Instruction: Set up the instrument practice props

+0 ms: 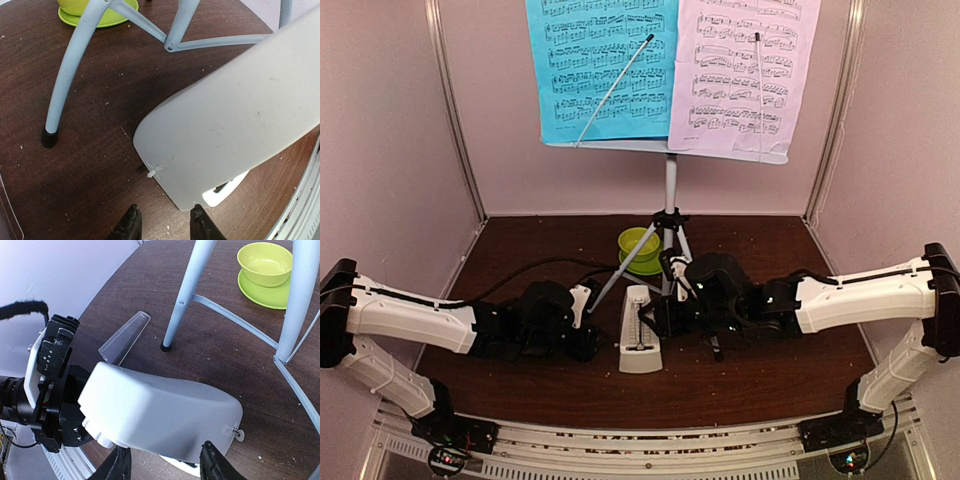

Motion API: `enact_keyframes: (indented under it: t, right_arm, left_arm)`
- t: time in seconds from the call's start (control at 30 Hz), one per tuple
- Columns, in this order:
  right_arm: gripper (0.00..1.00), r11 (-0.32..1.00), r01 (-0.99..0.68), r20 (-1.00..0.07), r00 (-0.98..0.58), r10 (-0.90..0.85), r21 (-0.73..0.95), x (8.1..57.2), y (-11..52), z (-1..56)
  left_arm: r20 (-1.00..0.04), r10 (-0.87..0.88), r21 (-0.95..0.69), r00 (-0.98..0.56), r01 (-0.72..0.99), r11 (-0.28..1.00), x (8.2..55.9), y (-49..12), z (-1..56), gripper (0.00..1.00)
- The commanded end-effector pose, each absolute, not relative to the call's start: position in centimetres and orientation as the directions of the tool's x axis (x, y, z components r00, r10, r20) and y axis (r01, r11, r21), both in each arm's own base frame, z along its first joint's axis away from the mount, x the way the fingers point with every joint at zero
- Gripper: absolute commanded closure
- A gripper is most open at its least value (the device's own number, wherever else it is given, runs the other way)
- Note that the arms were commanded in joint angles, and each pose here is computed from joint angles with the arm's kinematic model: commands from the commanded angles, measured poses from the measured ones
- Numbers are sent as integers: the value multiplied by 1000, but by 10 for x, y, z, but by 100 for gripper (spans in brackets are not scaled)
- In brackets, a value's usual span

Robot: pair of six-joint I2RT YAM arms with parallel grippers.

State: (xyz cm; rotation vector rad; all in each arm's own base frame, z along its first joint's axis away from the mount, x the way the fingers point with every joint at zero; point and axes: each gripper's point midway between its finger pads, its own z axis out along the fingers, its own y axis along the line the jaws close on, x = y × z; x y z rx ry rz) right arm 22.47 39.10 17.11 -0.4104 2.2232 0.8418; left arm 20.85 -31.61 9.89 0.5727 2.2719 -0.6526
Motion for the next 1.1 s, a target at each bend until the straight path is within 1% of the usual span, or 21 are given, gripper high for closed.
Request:
enact_keyframes:
  t: [0.0,0.07,0.27,0.5,0.57,0.63,0.73,0.83,0.9,1.07]
  right_arm:
    - [57,760,-483,-737,-676,-9,434,233,386,177]
    - [59,760,-484,-736,-677,-11,434,231,384,177]
    - [62,762,-481,-734,-679,-11,434,228,376,173]
    - [62,755,-482,-727,-687,-10,445,223,372,169]
    - [60,752,-483,-724,-690,-13,447,221,371,169]
    - [56,748,-487,-721,-693,-16,451,219,371,168]
    - [47,738,-493,-716,-698,-18,461,217,373,168]
    - [33,736,-493,-718,-696,-14,463,219,376,170]
    - [26,732,-497,-721,-693,-12,466,219,378,173]
    - [16,719,-515,-725,-689,-22,467,216,387,177]
  left_arm:
    - [-738,205,-280,-643,569,773,209,-316,105,65]
    - [-740,207,-277,-640,571,773,210,-317,105,65]
    - [-741,210,-273,-638,572,773,212,-320,106,65]
    - [-740,216,-272,-637,576,771,213,-324,105,65]
    - [-741,218,-271,-635,580,769,214,-325,106,65]
    - [-741,219,-269,-635,580,769,214,-325,106,65]
    - [-741,222,-267,-633,582,768,214,-326,106,65]
    - [-742,224,-265,-632,584,768,214,-326,106,65]
    - [-742,225,-264,-631,584,768,214,-325,106,65]
    - [-745,223,-260,-629,581,771,214,-322,107,65]
